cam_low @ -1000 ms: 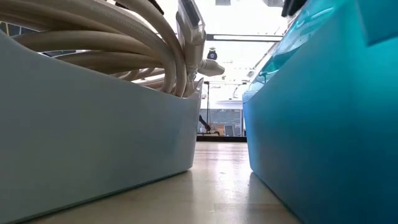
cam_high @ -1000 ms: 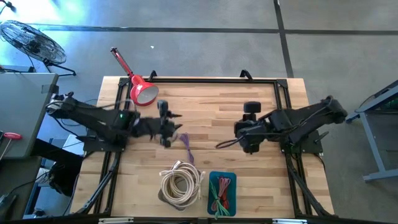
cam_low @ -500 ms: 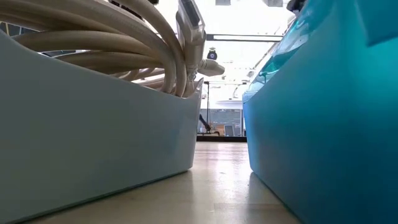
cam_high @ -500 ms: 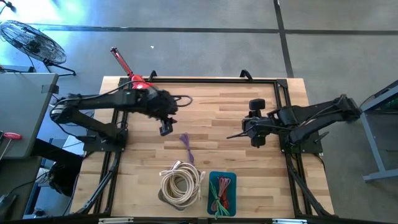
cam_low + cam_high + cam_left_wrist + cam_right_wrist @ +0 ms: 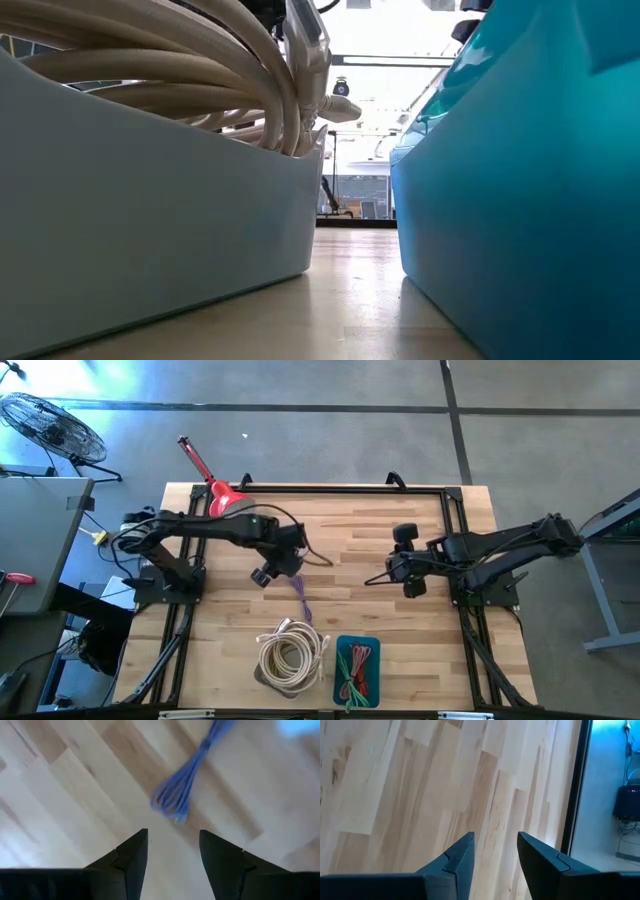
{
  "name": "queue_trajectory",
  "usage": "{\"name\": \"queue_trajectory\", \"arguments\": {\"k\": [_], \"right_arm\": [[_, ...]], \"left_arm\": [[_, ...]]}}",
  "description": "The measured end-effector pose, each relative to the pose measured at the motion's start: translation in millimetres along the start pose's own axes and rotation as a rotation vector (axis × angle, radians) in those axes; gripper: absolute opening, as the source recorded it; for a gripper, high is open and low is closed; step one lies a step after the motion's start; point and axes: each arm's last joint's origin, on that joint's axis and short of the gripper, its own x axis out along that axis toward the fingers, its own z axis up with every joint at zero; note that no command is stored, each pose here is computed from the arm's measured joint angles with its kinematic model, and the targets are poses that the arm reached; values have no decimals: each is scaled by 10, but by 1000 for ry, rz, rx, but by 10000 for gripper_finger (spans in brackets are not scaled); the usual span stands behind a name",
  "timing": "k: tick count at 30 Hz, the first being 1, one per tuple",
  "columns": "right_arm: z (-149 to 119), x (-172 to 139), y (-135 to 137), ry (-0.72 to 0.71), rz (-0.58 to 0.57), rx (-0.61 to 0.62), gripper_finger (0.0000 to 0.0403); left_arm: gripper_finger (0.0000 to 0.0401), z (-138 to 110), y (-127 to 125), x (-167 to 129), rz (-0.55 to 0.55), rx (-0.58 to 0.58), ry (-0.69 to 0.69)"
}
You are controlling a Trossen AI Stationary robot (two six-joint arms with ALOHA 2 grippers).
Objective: Pick & Place USB Port
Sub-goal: Put the violet USB cable into the blue bin
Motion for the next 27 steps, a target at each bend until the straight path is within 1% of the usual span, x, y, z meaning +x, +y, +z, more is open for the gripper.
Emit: {"name": "queue_trajectory", "arguments": {"k": [2,4,7,11,15,21,27], "right_arm": [[7,8,-17,-9,7,3,140],[8,17,-33,-13,17,-1,140],[7,31,-63,-17,22,-6,140],[5,51,-112,-18,11,4,140],[3,71,-151,-29,37,15,140],[15,84,-168,-63,104,34,140],[18,83,-166,-67,115,39,140]], "left_arm": [[172,45,-20,40,53,74,56],[172,107,-30,56,125,117,91],[172,225,-84,82,174,191,89],[172,348,-203,138,161,287,83],[172,414,-280,298,138,326,138],[172,419,-292,588,75,343,209],[172,418,-257,725,64,353,221]]}}
